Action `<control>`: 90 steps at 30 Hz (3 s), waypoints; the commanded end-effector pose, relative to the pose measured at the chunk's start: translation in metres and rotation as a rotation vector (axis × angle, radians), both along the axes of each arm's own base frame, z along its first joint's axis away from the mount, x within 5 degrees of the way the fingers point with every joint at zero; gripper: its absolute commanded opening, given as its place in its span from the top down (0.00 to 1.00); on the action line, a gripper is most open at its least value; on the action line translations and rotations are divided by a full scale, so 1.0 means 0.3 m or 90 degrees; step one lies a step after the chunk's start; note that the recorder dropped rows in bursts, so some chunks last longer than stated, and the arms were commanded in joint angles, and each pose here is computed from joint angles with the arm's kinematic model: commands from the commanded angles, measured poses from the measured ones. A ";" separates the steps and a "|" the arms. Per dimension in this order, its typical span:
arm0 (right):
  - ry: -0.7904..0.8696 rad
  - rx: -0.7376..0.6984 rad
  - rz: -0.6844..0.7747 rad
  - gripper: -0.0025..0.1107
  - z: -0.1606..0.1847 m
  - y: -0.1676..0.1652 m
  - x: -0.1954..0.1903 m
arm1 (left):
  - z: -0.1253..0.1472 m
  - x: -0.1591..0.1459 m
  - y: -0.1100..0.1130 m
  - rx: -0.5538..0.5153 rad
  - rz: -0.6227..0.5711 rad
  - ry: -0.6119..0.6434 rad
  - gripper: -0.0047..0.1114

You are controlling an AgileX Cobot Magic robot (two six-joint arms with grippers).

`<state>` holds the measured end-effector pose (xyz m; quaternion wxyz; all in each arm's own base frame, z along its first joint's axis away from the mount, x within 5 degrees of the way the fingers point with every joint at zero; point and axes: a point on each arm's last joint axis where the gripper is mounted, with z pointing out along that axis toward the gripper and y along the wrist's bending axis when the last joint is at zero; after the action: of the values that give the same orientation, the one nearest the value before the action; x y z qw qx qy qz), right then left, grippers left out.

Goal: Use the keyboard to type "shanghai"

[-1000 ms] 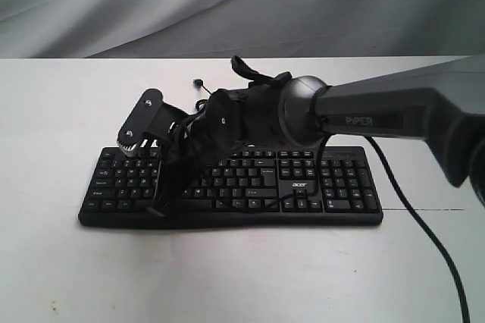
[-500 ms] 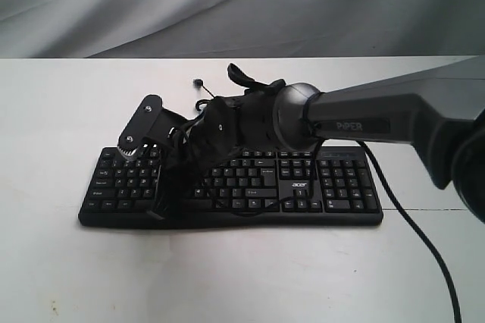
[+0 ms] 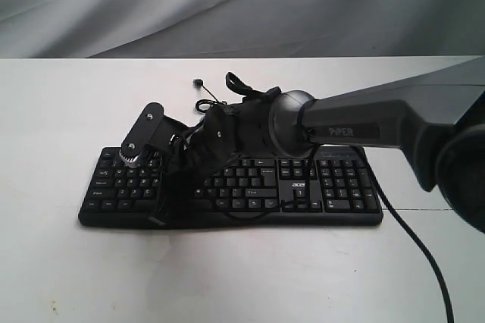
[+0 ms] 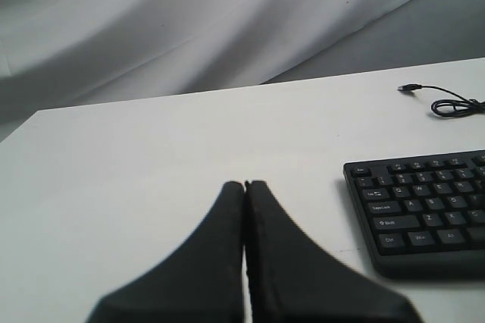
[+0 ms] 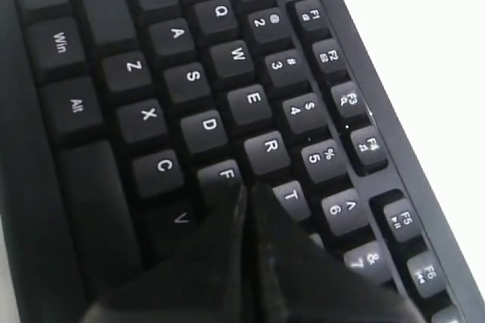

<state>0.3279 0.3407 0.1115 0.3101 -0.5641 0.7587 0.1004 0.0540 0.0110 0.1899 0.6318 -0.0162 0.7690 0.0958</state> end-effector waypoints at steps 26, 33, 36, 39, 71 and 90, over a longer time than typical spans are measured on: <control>0.002 0.002 -0.025 0.98 0.072 -0.073 -0.006 | -0.001 0.000 -0.002 -0.003 -0.005 -0.007 0.96; -0.016 0.011 -0.031 0.98 0.072 -0.072 0.002 | -0.001 0.000 -0.002 -0.003 -0.005 -0.007 0.96; -0.020 0.013 -0.031 0.98 0.067 -0.068 0.002 | -0.001 0.000 -0.002 -0.003 -0.005 -0.007 0.96; -0.019 0.011 -0.030 0.98 0.060 -0.066 0.000 | -0.001 0.000 -0.002 -0.003 -0.005 -0.007 0.96; -0.027 0.021 -0.006 0.98 0.128 -0.026 0.009 | -0.001 0.000 -0.002 -0.003 -0.005 -0.007 0.96; -0.040 0.077 0.050 0.98 0.132 0.213 0.029 | -0.001 0.000 -0.002 -0.003 -0.005 -0.007 0.96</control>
<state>0.3361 0.3988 0.1550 0.3657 -0.5812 0.7149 0.1318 0.0540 0.0110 0.1899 0.6318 -0.0162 0.7690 0.0958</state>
